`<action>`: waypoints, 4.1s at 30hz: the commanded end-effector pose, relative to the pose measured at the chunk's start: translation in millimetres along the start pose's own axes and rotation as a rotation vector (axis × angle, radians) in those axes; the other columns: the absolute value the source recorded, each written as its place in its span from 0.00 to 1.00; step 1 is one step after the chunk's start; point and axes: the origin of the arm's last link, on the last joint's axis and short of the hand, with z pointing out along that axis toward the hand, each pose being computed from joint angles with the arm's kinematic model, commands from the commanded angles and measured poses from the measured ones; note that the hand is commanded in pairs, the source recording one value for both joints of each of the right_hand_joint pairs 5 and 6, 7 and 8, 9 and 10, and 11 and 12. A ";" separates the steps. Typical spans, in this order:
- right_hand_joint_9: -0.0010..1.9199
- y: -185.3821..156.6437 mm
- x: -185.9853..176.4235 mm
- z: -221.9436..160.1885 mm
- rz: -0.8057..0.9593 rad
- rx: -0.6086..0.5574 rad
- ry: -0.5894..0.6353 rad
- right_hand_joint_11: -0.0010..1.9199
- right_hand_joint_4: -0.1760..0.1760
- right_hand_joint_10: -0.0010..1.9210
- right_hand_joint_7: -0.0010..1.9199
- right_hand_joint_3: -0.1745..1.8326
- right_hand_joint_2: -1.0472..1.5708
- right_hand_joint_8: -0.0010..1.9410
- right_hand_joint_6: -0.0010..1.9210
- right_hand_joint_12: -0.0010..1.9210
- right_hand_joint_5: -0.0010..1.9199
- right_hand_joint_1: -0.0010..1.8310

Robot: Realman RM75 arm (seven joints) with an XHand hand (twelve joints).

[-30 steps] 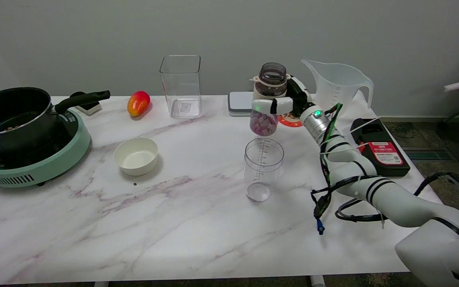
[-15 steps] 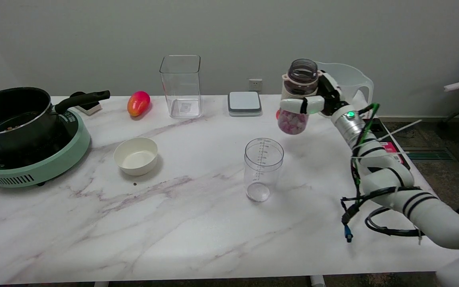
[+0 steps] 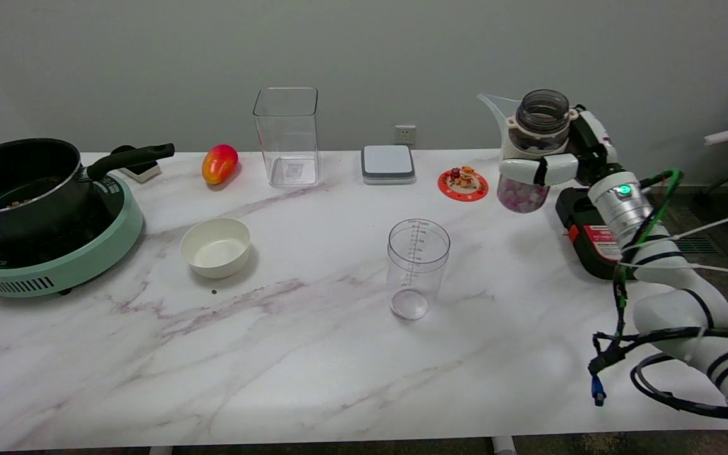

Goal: Pour the contents of the bottle into the measuring cup.

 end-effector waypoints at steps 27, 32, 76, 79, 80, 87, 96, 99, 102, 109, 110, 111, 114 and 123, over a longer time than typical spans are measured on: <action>0.70 -66.4 -46.4 -52.3 -0.690 0.380 0.075 0.62 0.50 0.70 0.76 0.30 0.85 0.76 0.83 0.62 0.83 0.76; 0.70 -66.3 -51.6 -51.1 -0.728 0.390 0.085 0.62 0.50 0.70 0.76 0.30 0.85 0.75 0.83 0.62 0.83 0.76; 0.71 -49.4 -91.5 -65.9 -1.082 0.517 0.116 0.63 0.50 0.71 0.78 0.26 0.89 0.77 0.86 0.63 0.86 0.73; 0.71 -48.6 -91.5 -68.3 -1.108 0.524 0.134 0.63 0.50 0.71 0.78 0.26 0.89 0.77 0.86 0.63 0.86 0.73; 0.71 -48.2 -92.0 -69.7 -1.114 0.526 0.141 0.63 0.50 0.71 0.78 0.26 0.89 0.77 0.86 0.63 0.86 0.73; 0.71 -49.2 -90.7 -72.3 -1.132 0.532 0.165 0.63 0.50 0.71 0.78 0.26 0.88 0.77 0.85 0.63 0.85 0.74; 0.71 -47.8 -96.5 -75.0 -1.156 0.550 0.148 0.63 0.50 0.71 0.78 0.26 0.88 0.77 0.85 0.63 0.85 0.74; 0.71 -47.7 -98.9 -75.3 -1.176 0.564 0.138 0.63 0.50 0.71 0.78 0.26 0.88 0.77 0.86 0.63 0.86 0.74; 0.71 -47.8 -98.2 -74.8 -1.190 0.572 0.135 0.63 0.50 0.71 0.78 0.26 0.88 0.77 0.86 0.63 0.86 0.74; 0.71 -50.6 -94.3 -72.9 -1.232 0.604 0.130 0.63 0.50 0.71 0.78 0.26 0.89 0.77 0.86 0.63 0.86 0.74; 0.71 -51.3 -92.2 -72.3 -1.236 0.606 0.133 0.63 0.50 0.71 0.78 0.26 0.89 0.77 0.87 0.63 0.87 0.74; 0.71 -52.0 -91.6 -72.0 -1.240 0.611 0.132 0.63 0.50 0.71 0.78 0.26 0.89 0.77 0.87 0.63 0.87 0.74; 0.71 -54.3 -89.0 -70.9 -1.259 0.632 0.126 0.63 0.50 0.71 0.78 0.25 0.89 0.77 0.87 0.63 0.88 0.73; 0.71 -58.5 -85.6 -69.6 -1.285 0.679 0.100 0.63 0.50 0.71 0.78 0.25 0.89 0.77 0.88 0.63 0.88 0.73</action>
